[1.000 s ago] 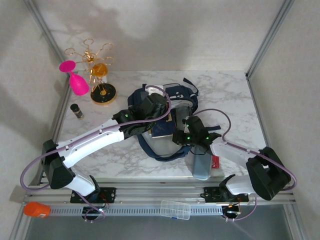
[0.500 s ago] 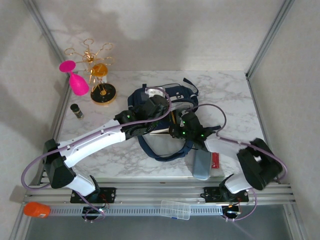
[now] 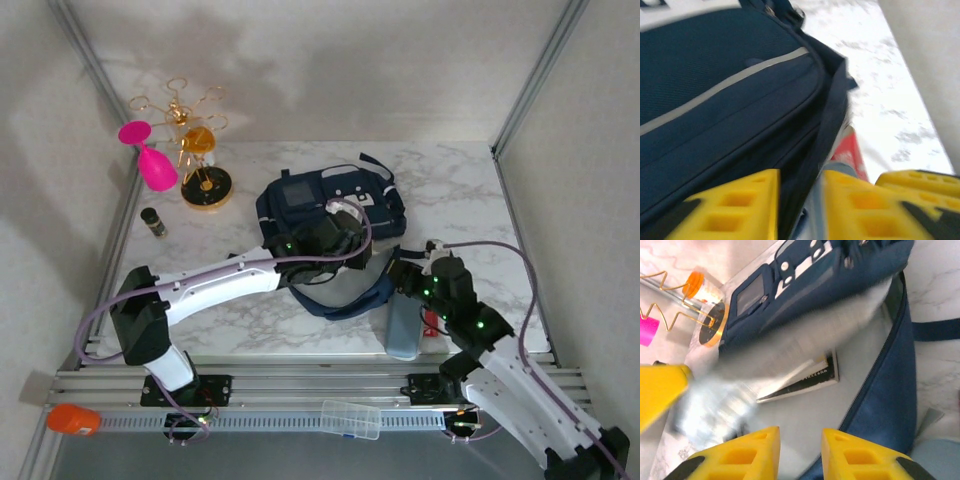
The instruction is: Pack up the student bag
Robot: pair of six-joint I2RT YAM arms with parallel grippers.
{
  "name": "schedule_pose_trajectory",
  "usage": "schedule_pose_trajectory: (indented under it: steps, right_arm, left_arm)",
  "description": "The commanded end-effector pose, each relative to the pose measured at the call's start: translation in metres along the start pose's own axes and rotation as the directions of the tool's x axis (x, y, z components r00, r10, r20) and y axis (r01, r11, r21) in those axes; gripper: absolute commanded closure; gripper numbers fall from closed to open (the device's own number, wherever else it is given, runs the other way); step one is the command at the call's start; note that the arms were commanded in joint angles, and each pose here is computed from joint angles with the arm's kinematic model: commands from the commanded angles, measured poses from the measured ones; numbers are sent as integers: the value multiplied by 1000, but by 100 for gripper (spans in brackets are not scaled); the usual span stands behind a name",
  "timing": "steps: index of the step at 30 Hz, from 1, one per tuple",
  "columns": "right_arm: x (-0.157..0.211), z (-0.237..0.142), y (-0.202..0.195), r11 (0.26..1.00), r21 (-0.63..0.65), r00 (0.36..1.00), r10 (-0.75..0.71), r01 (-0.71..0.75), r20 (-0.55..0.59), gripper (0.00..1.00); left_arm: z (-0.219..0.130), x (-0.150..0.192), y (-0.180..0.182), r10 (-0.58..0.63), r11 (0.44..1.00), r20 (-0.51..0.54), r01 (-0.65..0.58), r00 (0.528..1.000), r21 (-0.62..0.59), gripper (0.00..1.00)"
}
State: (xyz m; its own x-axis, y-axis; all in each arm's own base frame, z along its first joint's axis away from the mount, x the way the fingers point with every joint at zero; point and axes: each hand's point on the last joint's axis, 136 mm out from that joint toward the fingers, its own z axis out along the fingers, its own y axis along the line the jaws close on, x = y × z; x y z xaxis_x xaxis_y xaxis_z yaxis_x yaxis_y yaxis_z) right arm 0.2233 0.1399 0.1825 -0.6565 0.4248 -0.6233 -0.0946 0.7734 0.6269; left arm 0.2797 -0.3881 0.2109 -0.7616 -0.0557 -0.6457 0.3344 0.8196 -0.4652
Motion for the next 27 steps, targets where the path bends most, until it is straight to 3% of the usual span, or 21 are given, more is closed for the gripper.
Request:
schedule_pose_trajectory:
  steps: [1,5,9,11,14,19,27]
  right_arm:
    - [19,-7,-23,994,92,996,60,-54,-65,71]
    - [42,7,-7,998,5,978,60,-60,-200,68]
    - [60,20,-6,997,7,950,77,-78,-303,64]
    - [70,25,-6,996,13,931,84,-85,-355,63]
    - [77,30,-12,996,48,921,90,-77,-380,59]
    - [84,36,-13,995,46,910,104,-93,-401,55]
    - [84,46,-14,995,45,914,99,-89,-393,59]
  left_arm:
    - [-33,-10,-20,-26,987,32,21,999,161,60]
    - [-71,-22,10,-93,979,116,70,989,192,36]
    - [-83,-30,87,-225,973,180,214,957,82,24]
    - [-80,-28,139,-299,951,200,309,933,-22,23]
    - [-70,-19,192,-394,903,221,420,892,-86,21]
    - [-47,-15,237,-476,855,217,506,852,-111,23]
    - [-18,-3,293,-552,775,252,601,795,-197,30]
